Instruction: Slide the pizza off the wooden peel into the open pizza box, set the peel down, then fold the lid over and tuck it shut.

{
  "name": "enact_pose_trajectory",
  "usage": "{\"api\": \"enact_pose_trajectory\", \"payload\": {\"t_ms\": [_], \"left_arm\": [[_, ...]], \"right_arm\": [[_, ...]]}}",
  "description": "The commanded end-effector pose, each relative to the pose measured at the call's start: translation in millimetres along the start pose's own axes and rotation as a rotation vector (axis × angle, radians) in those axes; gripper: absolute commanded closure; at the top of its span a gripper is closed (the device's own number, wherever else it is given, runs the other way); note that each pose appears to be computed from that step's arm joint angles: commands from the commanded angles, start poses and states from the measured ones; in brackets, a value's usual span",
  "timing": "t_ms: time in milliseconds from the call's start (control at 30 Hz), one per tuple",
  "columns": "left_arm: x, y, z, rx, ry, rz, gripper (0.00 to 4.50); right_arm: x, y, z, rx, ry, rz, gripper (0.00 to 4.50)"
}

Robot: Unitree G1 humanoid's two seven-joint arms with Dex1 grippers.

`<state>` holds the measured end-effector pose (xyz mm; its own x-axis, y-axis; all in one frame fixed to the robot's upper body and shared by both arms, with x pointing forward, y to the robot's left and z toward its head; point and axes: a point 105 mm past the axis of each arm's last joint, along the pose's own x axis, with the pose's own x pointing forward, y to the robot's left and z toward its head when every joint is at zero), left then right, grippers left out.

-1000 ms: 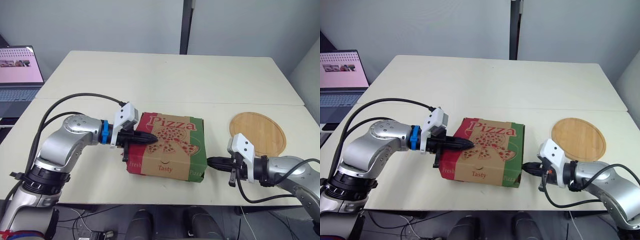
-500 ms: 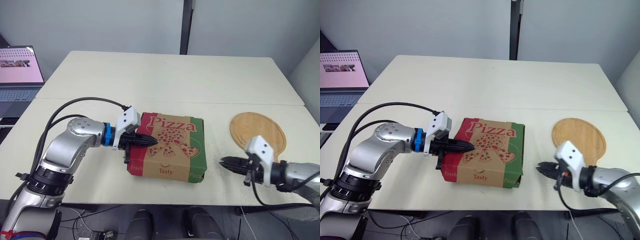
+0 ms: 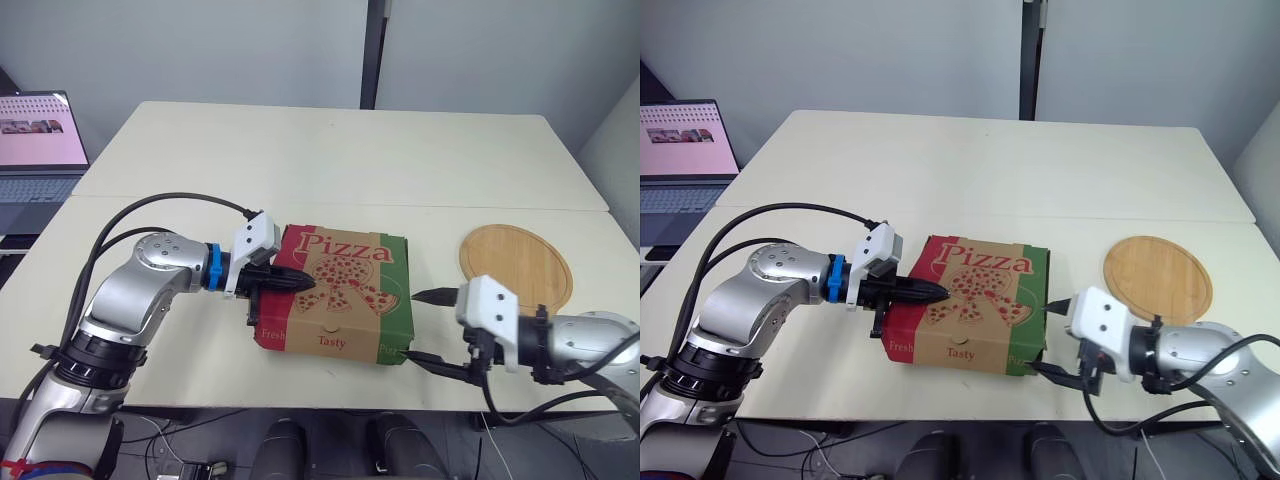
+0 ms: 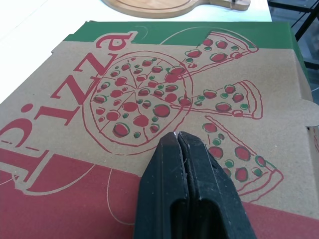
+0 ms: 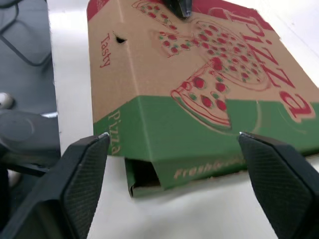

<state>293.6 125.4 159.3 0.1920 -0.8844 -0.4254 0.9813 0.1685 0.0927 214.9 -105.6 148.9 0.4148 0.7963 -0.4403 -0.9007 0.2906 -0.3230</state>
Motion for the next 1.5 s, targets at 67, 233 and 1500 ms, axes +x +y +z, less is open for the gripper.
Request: {"api": "enact_pose_trajectory", "payload": {"t_ms": [67,233,1500], "left_arm": [[0,-2,12,0.077,-0.009,-0.008,4.50],[-1,-5,11,0.092,0.000,-0.023,4.50],[-4,1,-14,0.116,0.092,0.049,4.50]], "right_arm": [[8,-12,5,-0.109,-0.029,-0.081,0.06],[13,-18,11,-0.121,-0.067,-0.116,0.06],[2,-17,-43,0.190,-0.022,-0.101,3.01]]}}
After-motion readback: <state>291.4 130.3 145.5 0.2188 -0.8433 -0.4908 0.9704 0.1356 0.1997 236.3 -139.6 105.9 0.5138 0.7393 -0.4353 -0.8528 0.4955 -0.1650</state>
